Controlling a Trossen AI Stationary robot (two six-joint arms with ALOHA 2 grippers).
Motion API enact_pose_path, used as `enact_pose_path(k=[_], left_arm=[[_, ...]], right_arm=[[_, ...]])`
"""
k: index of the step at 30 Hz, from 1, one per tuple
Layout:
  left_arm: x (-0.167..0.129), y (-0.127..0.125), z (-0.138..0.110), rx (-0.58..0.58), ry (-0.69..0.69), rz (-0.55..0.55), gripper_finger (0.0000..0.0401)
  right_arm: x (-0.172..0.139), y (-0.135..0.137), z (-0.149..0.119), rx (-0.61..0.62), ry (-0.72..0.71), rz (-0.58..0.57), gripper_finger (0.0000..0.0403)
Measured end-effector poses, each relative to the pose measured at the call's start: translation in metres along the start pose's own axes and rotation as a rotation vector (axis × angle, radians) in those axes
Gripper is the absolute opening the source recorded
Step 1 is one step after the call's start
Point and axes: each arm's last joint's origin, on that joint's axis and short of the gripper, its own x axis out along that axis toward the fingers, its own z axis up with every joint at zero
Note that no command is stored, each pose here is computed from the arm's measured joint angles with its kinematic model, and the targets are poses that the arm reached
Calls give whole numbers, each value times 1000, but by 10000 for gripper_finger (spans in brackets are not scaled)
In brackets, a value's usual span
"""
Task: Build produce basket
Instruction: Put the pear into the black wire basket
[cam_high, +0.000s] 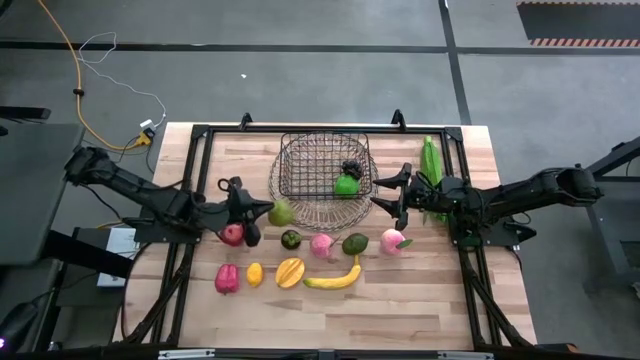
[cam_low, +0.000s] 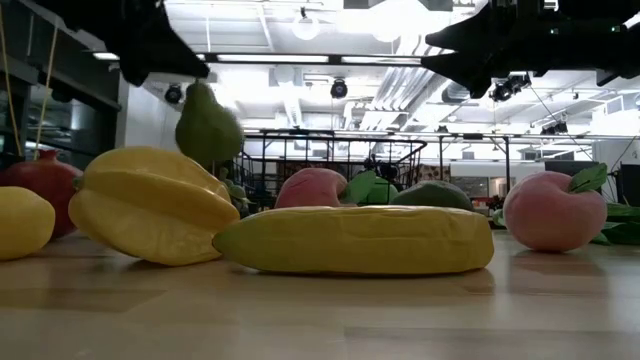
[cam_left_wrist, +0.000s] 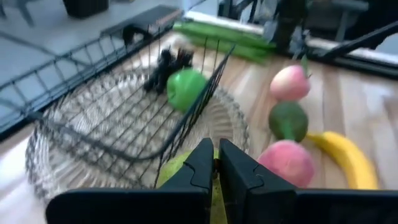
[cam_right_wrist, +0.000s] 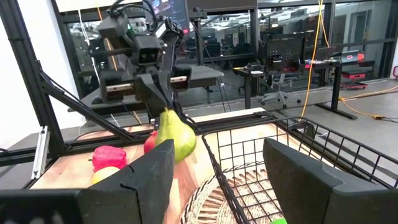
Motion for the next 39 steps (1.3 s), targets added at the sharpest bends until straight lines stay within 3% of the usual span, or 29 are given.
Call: enact_pose_path(k=[7, 20, 28, 34, 39], left_arm=[[-6, -10, 4, 24, -53, -80, 2], [-5, -10, 8, 19, -85, -75, 1], [13, 6, 44, 44, -284, -29, 1], [42, 34, 77, 20, -276, 26, 1], [80, 51, 100, 32, -182, -23, 1]], right_arm=[[0, 0, 0, 0, 0, 0, 236], [0, 0, 0, 1, -1, 0, 236], [0, 0, 0, 0, -1, 0, 236], [0, 0, 0, -2, -1, 0, 236], [0, 0, 0, -11, 0, 0, 236]])
